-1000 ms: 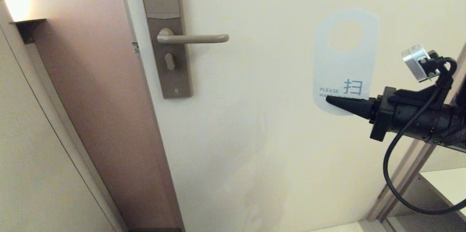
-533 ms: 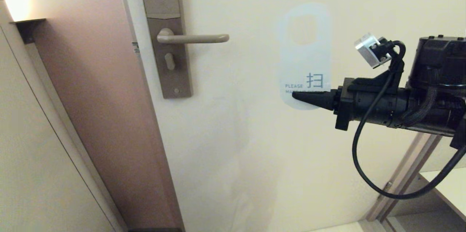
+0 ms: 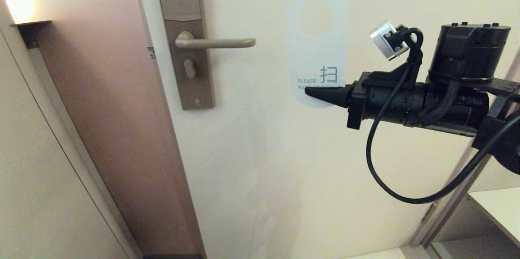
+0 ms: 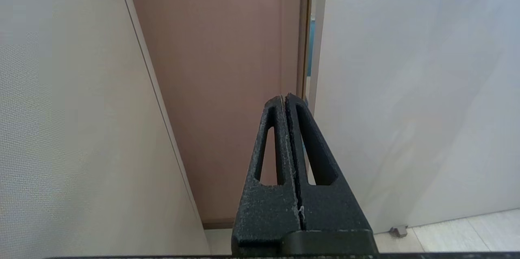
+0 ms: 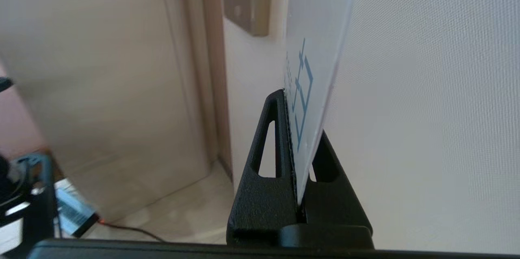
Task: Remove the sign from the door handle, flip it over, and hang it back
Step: Hang the sign back with the other side facing out
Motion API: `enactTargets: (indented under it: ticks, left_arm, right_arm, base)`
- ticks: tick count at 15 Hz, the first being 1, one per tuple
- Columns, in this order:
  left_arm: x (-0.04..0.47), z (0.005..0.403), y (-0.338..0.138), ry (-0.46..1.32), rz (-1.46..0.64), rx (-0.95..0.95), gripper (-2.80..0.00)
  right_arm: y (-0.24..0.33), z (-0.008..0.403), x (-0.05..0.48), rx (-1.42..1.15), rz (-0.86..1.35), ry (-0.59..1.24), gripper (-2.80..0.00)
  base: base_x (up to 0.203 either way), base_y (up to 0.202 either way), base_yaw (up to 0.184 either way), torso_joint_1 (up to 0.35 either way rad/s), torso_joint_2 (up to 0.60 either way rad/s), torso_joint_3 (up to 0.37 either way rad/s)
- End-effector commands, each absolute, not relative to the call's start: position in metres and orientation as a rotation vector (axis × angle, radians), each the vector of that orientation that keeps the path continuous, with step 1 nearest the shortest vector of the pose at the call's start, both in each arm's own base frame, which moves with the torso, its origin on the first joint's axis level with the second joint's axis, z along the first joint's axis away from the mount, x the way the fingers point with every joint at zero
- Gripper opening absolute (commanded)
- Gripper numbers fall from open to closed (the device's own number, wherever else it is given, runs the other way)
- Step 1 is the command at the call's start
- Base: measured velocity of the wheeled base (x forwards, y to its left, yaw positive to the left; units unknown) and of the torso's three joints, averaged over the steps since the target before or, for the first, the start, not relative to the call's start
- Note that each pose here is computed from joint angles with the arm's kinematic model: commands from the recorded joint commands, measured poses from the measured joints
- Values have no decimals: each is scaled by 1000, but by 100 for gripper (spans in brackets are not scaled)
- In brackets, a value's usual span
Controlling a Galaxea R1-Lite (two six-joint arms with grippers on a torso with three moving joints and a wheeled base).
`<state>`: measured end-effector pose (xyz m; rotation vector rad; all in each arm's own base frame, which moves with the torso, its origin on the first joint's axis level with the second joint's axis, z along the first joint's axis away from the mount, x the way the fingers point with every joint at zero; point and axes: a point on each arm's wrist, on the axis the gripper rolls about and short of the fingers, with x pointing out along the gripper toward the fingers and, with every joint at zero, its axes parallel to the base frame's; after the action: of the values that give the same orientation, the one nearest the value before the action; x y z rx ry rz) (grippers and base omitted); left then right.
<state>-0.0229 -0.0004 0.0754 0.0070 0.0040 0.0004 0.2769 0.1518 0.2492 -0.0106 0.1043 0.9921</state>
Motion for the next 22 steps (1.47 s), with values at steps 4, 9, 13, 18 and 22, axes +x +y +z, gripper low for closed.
enactTargets:
  ticks: [4,9,13,18,22]
  left_arm:
    - [-23,75,0,6,0,8,-280]
    - [-23,75,0,5,2,7,-280]
    - [-23,75,0,6,0,6,-280]
    - [-23,75,0,6,1,6,-280]
    - [-23,75,0,6,1,7,-280]
  right_arm:
    - [172,250,278,-19,951,57,-280]
    - [192,243,282,-22,855,13,-280]
    - [197,231,292,-26,782,14,-280]
    - [202,216,302,-37,726,41,-280]
    - [206,204,308,-46,726,73,-280]
  base:
    - [0,0,0,0,0,0]
    - [0,0,0,0,0,0]
    - [0,0,0,0,0,0]
    - [0,0,0,0,0,0]
    - [0,0,0,0,0,0]
